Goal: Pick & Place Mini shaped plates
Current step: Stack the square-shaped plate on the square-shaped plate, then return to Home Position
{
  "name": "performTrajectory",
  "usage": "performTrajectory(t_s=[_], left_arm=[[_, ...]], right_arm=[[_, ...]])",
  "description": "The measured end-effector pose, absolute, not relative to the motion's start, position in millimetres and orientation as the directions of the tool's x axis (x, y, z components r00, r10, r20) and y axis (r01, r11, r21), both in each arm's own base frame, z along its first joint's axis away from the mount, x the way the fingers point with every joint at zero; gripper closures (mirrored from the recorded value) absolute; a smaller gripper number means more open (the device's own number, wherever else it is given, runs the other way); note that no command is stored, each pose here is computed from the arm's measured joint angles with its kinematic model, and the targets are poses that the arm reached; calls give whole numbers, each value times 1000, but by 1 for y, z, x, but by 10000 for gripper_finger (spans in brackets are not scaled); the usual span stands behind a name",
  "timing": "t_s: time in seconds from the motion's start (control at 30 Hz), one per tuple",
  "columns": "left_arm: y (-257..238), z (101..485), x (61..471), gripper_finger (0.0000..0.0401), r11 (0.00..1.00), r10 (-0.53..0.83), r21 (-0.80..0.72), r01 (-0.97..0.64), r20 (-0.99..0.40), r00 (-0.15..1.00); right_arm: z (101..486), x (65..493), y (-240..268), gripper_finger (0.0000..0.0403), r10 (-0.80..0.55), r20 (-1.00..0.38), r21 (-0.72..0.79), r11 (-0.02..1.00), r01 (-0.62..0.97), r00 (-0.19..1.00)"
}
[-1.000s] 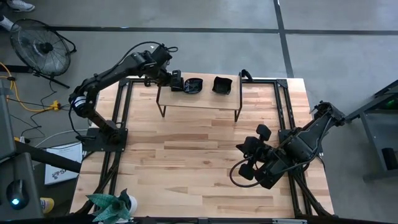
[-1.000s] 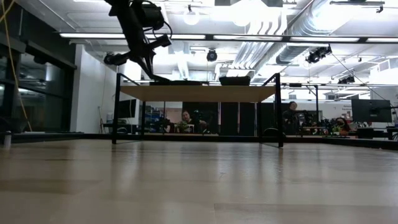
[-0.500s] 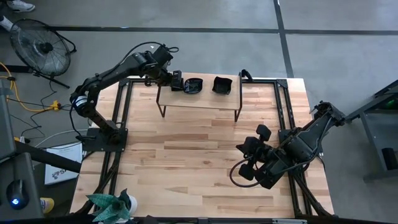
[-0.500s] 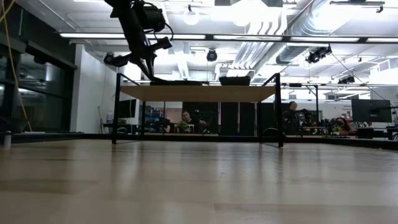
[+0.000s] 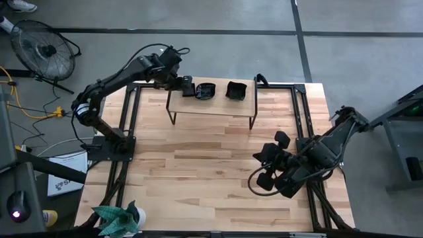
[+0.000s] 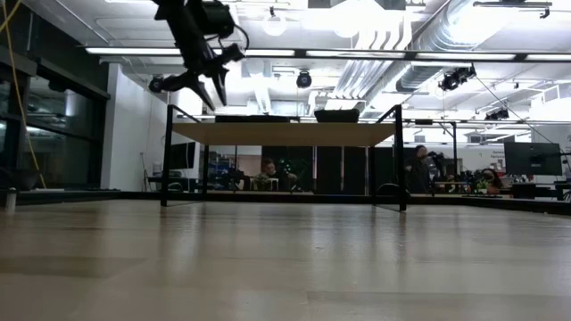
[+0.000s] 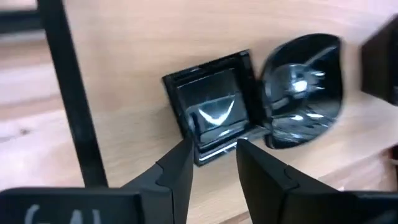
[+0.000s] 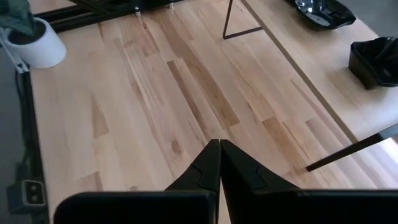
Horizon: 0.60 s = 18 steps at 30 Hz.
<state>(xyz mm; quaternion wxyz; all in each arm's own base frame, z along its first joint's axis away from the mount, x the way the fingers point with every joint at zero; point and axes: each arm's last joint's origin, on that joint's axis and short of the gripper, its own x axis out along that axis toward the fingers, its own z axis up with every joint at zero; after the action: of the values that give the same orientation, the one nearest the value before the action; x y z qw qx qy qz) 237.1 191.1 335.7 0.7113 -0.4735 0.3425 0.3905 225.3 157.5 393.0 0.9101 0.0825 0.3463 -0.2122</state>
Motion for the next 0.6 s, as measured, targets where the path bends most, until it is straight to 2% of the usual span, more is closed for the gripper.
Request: performTrajectory(t_s=[0.1,0.23,0.33,0.6], left_arm=[[184,345,237,280,321,259,-406,-856,-832,491],[164,359,235,279,505,259,-363,-783,-802,539],[147,367,236,279,603,231,-344,-720,-789,570],[101,390,230,279,703,287,-328,-631,-681,674]], right_arm=[[398,220,154,398,-317,-660,23,898,440,681],[406,211,152,401,-346,-608,-8,903,430,715],[413,201,151,401,-354,-568,-49,916,399,743],[428,158,138,401,-383,-507,-32,904,427,772]])
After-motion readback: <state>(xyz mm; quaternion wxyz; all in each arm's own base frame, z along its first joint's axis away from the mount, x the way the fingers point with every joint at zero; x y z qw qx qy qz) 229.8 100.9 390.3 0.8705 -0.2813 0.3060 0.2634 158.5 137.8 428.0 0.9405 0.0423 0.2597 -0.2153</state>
